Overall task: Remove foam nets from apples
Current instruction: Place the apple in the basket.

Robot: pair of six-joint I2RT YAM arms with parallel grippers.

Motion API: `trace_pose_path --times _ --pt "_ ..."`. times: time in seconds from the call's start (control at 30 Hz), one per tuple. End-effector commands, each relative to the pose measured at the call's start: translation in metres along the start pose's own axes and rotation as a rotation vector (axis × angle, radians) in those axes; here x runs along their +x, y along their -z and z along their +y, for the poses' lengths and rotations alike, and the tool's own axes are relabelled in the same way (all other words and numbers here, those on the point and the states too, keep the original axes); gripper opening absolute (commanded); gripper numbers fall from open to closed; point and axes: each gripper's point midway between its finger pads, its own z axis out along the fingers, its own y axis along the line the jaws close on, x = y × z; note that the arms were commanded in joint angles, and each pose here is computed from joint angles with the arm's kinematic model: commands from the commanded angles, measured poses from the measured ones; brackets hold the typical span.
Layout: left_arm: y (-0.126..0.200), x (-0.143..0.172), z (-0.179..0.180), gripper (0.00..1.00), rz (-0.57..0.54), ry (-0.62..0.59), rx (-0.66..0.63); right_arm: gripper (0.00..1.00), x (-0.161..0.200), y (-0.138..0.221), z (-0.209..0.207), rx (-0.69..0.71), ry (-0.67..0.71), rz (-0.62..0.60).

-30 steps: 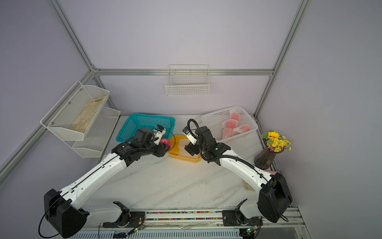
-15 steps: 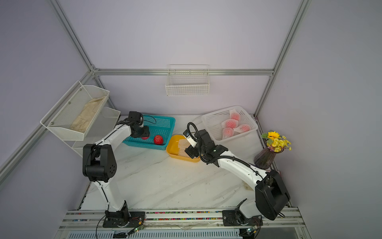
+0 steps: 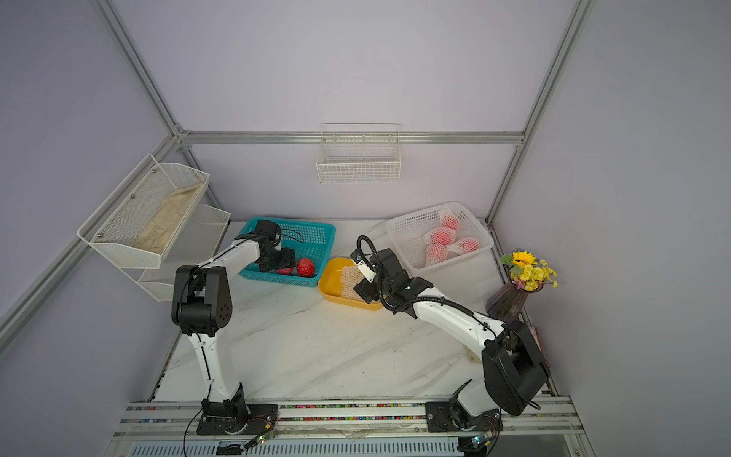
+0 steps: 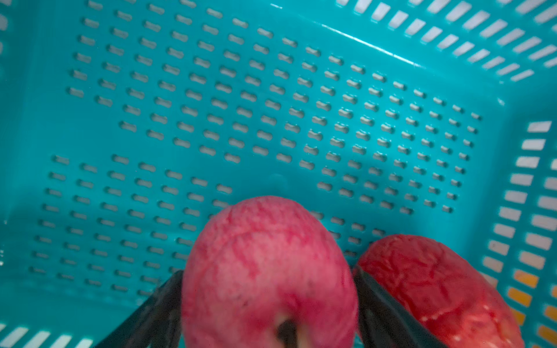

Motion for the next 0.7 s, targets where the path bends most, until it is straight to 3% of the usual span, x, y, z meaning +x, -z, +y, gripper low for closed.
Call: trace_pose_path --times 0.0,0.2,0.4,0.5,0.67 --pt "0.048 -0.035 -0.011 1.0 -0.133 0.015 0.036 0.97 -0.008 0.015 -0.012 0.044 -0.023 -0.038" --pt "0.124 -0.038 -0.025 1.0 -0.271 -0.021 0.03 0.97 -0.007 0.028 -0.049 0.13 -0.063 -0.028" --pt "0.189 0.003 -0.06 1.0 -0.385 -0.1 0.061 0.97 0.007 0.016 -0.124 0.24 -0.208 0.024" --pt "0.213 0.031 -0.084 1.0 -0.428 -0.17 0.163 0.97 0.014 -0.004 -0.152 0.251 -0.264 0.051" --pt "0.216 0.074 -0.109 1.0 -0.404 -0.237 0.259 0.97 0.037 -0.039 -0.196 0.298 -0.359 0.128"
